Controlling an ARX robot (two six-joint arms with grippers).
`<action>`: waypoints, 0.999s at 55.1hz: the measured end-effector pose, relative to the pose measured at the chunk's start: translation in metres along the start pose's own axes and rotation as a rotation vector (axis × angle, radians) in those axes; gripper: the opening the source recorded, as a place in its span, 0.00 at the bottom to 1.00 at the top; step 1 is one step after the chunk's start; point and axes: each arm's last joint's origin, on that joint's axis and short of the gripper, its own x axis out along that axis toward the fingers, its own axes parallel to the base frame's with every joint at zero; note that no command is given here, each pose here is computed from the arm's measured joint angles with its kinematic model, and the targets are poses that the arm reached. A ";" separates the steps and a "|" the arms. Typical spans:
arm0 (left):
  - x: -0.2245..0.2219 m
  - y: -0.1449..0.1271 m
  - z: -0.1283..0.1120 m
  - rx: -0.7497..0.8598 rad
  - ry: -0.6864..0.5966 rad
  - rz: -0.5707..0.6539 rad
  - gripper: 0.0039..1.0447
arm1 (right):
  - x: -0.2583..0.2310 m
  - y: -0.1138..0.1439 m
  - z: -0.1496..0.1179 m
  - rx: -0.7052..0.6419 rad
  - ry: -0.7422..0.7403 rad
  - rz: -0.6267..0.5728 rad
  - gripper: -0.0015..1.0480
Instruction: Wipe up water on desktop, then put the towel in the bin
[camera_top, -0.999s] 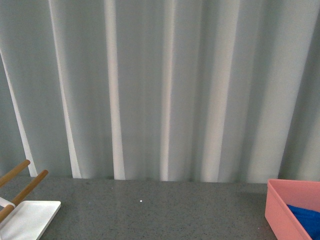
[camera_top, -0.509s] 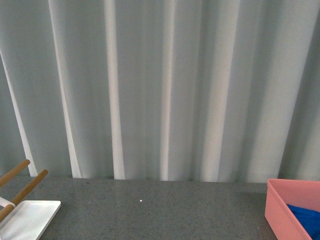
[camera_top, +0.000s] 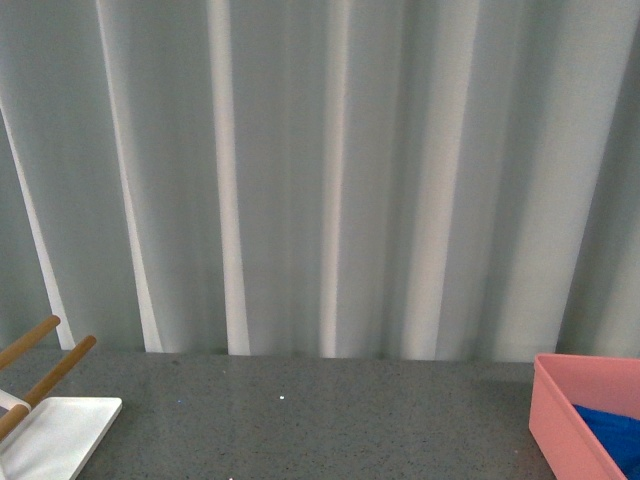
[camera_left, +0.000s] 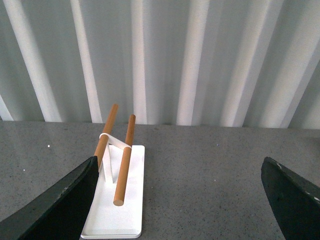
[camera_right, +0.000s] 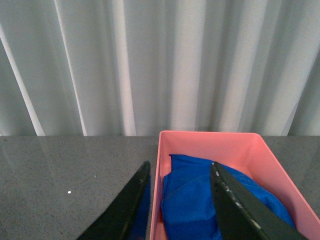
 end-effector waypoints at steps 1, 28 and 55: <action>0.000 0.000 0.000 0.000 0.000 0.000 0.94 | 0.000 0.000 0.000 0.000 0.000 0.000 0.40; 0.000 0.000 0.000 0.000 0.000 0.000 0.94 | 0.000 0.000 0.000 0.004 0.000 0.000 0.93; 0.000 0.000 0.000 0.000 0.000 0.000 0.94 | 0.000 0.000 0.000 0.004 0.000 0.000 0.93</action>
